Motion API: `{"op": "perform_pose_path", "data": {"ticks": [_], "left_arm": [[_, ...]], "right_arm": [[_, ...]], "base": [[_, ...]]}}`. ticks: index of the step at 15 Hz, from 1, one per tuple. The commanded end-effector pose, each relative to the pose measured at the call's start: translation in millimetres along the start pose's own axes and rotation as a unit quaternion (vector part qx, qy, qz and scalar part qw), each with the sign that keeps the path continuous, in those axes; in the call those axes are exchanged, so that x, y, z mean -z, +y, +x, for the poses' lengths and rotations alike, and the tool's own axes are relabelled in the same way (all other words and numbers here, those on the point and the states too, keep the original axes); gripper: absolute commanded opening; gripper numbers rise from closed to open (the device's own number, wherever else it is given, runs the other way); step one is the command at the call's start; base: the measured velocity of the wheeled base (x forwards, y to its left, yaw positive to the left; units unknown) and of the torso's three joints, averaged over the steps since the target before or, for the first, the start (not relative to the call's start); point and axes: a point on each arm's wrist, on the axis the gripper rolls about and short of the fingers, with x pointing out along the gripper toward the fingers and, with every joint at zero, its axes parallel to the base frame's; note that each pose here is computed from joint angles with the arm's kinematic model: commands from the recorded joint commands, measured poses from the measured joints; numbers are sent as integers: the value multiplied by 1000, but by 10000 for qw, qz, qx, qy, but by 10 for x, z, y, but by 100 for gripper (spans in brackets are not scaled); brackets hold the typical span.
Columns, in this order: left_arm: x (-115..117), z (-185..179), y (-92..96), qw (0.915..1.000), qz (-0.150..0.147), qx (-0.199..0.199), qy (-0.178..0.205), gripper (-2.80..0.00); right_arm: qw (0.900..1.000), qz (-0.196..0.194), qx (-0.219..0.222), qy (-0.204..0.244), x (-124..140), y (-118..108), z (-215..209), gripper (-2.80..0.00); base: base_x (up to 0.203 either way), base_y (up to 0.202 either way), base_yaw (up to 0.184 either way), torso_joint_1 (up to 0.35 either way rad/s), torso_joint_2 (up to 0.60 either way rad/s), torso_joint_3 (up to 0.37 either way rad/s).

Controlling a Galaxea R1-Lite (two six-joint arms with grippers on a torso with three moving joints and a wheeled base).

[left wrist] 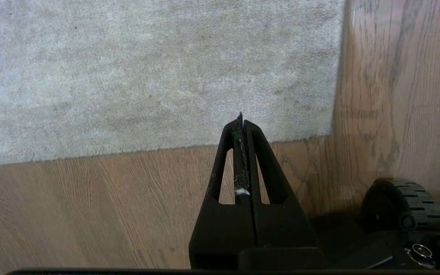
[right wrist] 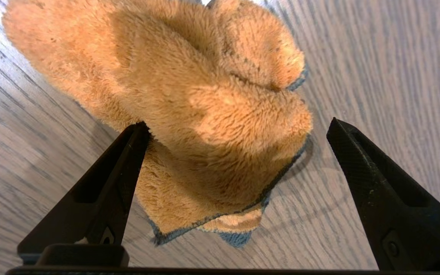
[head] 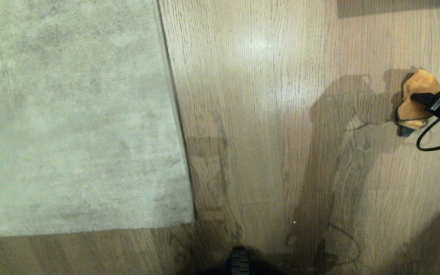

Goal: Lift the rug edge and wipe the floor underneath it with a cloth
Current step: Pick up the rag

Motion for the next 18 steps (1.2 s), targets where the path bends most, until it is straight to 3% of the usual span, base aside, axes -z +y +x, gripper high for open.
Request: {"op": "perform_pose_path", "data": {"ticks": [1, 9, 10, 18], "left_arm": [[0, 0, 0, 10000, -2, -1, 0, -280], [-1, 1, 0, 10000, -2, -2, 7, -280], [-1, 1, 0, 10000, -2, -2, 7, -280], [0, 1, 0, 10000, -2, -2, 6, -280]], "right_arm": [[10000, 5, -10, 22, 36, -3, 44, 0], [10000, -41, -84, 0, 70, 33, 152, 0], [9999, -43, -120, -33, 73, 48, 162, -280], [9998, -57, -168, -72, 50, 87, 94, -280]], "base": [[0, 0, 0, 0, 0, 0], [0, 0, 0, 0, 0, 0], [0, 0, 0, 0, 0, 0], [0, 0, 0, 0, 0, 0]]}}
